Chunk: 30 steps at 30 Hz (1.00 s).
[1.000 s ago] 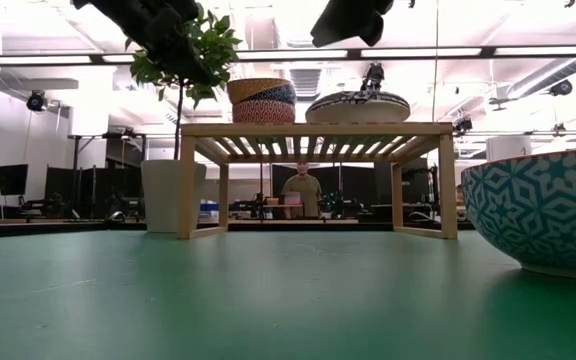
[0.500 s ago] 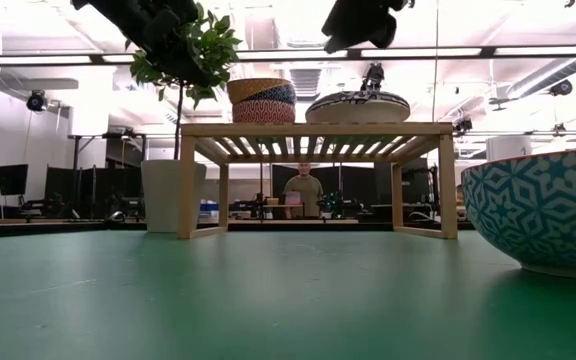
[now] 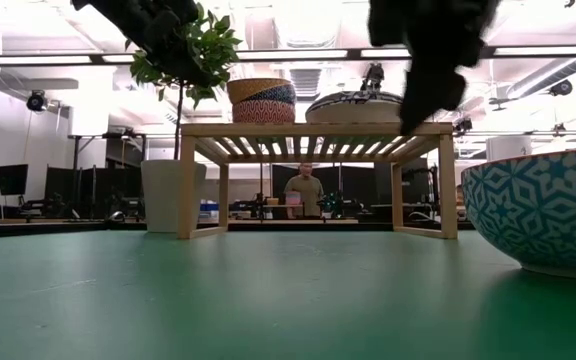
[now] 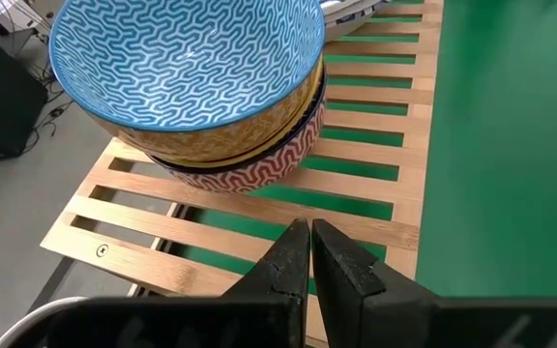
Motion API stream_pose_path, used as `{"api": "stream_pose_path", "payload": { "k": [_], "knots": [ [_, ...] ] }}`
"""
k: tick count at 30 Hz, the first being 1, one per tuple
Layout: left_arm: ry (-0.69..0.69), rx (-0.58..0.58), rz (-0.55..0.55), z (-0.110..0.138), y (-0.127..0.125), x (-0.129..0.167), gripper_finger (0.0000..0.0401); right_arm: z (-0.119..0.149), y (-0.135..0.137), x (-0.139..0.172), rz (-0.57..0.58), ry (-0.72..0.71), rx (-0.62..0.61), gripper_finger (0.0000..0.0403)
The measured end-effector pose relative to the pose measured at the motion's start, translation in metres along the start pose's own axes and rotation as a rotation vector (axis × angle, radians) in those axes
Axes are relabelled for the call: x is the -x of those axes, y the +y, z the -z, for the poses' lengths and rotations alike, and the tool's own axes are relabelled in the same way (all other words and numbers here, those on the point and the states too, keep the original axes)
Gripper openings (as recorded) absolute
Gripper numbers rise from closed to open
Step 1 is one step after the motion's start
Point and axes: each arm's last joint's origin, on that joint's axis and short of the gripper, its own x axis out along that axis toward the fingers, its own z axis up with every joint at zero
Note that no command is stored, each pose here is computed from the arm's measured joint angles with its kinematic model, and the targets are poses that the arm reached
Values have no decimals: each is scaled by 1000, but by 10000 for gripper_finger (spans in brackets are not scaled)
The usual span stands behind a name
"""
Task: Place and stack bowls onto a shelf
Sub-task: Stack the orange bowl on top of the light blue bowl on the shelf
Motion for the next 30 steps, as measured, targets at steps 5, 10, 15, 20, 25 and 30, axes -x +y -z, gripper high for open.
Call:
{"api": "stream_pose_path", "payload": {
  "k": [5, 10, 15, 20, 25, 30],
  "knots": [
    [-16, -18, -4, -2, 0, 0, 0, 20, -1, -11, 24, 61, -34, 160],
    [-27, -24, -7, -3, 1, 0, 0, 28, 6, -13, -2, 76, -19, 157],
    [-28, -24, -8, -3, 1, 0, 0, 42, 23, -14, -33, 117, 45, 153],
    [-41, -24, -11, -4, 1, 0, 0, 56, 35, -17, -26, 171, 76, 152],
    [-52, -23, -15, -5, 1, 0, 0, 65, 40, -29, 2, 213, 104, 152],
    [-62, -23, -17, -6, 2, 0, 0, 70, 39, -48, 42, 260, 116, 148]
  ]
}}
